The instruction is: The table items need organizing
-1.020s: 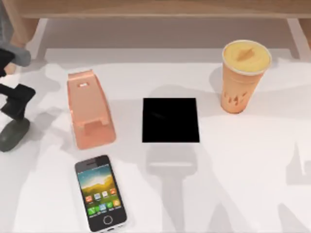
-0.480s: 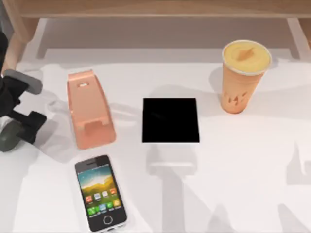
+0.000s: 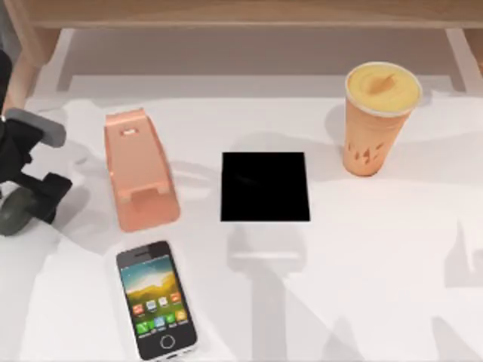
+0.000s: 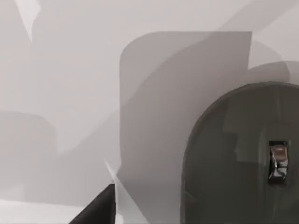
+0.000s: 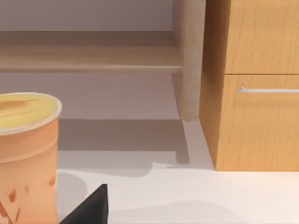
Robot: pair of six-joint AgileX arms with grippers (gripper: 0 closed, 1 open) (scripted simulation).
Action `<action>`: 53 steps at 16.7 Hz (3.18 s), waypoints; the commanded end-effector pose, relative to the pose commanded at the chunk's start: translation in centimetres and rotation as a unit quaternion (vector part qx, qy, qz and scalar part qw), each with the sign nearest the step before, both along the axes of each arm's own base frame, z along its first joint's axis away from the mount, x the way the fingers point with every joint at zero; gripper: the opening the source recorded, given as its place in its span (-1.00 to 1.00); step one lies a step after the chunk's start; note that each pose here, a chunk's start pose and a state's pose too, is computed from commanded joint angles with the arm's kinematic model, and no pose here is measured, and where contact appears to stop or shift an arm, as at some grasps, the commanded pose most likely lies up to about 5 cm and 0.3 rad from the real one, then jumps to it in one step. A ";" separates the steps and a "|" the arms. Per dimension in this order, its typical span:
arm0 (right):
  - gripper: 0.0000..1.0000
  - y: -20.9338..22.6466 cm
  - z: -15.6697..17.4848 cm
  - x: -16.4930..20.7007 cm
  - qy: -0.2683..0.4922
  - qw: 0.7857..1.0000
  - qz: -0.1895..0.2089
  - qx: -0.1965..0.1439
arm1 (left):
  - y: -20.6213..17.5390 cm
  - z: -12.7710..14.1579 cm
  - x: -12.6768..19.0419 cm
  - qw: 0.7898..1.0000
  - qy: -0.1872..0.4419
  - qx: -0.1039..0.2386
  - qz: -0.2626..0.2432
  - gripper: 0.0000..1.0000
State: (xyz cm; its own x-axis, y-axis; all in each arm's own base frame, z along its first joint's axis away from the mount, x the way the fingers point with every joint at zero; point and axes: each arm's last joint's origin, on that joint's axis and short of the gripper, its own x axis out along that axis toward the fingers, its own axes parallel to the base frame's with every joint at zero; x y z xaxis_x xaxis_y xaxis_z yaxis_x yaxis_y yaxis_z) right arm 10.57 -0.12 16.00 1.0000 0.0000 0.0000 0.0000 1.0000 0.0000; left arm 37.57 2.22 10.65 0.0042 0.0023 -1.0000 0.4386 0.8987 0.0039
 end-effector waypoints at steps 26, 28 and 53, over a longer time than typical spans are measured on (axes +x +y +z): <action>1.00 0.0 0.0 0.0 0.000 1.000 0.000 0.000 | -0.1 6.1 0.5 1.000 -0.002 -0.005 0.000 -1.00; 1.00 0.0 0.0 0.0 0.000 1.000 0.000 0.000 | -0.2 8.5 0.2 1.000 0.001 -0.006 0.000 -1.00; 1.00 0.0 0.0 0.0 0.000 1.000 0.000 0.000 | -24.5 16.1 6.3 0.973 -0.131 -0.103 0.162 -1.00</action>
